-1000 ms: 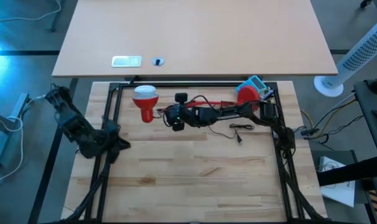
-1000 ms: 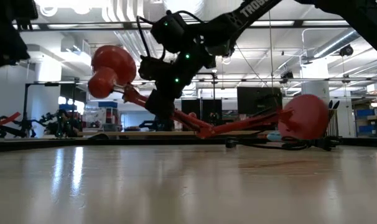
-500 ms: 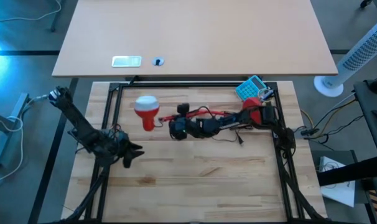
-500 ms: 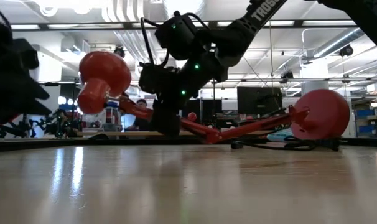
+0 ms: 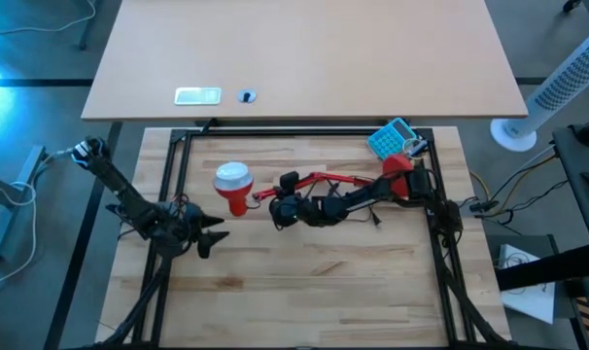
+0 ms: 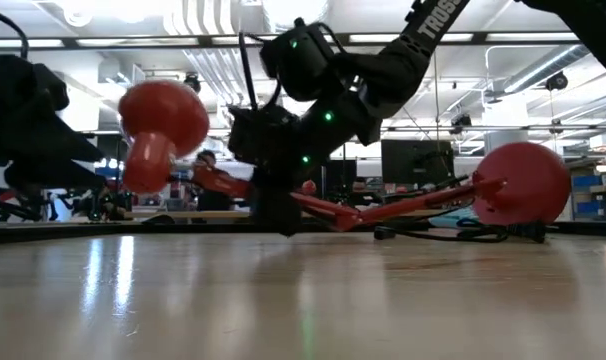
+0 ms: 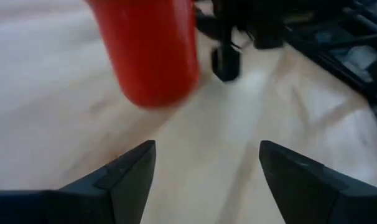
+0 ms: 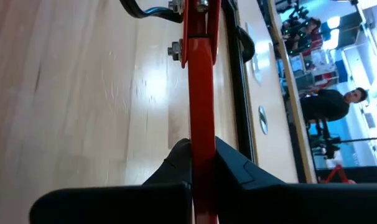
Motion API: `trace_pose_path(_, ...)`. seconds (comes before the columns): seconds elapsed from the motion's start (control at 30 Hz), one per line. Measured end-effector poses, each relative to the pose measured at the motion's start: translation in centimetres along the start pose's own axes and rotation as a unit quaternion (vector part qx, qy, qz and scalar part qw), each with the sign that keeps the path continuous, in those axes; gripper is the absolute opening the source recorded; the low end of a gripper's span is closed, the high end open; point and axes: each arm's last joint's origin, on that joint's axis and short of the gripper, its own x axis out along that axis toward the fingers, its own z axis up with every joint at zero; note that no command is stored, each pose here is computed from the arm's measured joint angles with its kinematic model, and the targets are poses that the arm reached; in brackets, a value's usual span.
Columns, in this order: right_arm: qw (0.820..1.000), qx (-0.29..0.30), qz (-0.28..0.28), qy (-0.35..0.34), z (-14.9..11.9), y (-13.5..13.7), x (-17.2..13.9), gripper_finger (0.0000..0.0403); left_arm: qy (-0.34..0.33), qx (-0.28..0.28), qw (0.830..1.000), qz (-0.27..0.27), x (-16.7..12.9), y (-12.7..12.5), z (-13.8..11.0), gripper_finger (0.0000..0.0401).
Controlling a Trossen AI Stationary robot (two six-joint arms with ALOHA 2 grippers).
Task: Screw lightbulb
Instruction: Remove the lightbulb from the orange desk lamp
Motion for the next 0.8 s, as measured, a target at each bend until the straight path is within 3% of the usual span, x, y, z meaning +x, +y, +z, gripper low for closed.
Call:
trace_pose_path(0.27, 0.998, -0.002, -0.026, -0.061, 2.8, 0.6, -2.0, 0.0014, -0.01, 0.082, 0.996, 0.026, 0.5, 0.2, 0.1, 0.029)
trace_pose_path(0.47, 0.998, -0.009, -0.017, -0.054, 3.0, 1.2, -2.6, 0.0014, -0.01, 0.095, 0.995, -0.029, 0.5, -1.0, 0.6, 0.0302)
trace_pose_path(0.63, 0.999, -0.025, -0.01, -0.045, 2.7, 1.5, -2.6, 0.0014, -0.021, 0.061, 0.995, -0.069, 0.5, -2.0, 1.1, 0.0304)
trace_pose_path(0.8, 0.999, -0.028, -0.023, -0.037, 2.7, 1.3, -2.5, 0.0013, -0.043, 0.005, 0.998, -0.05, 0.7, -2.0, 1.2, 0.0304)
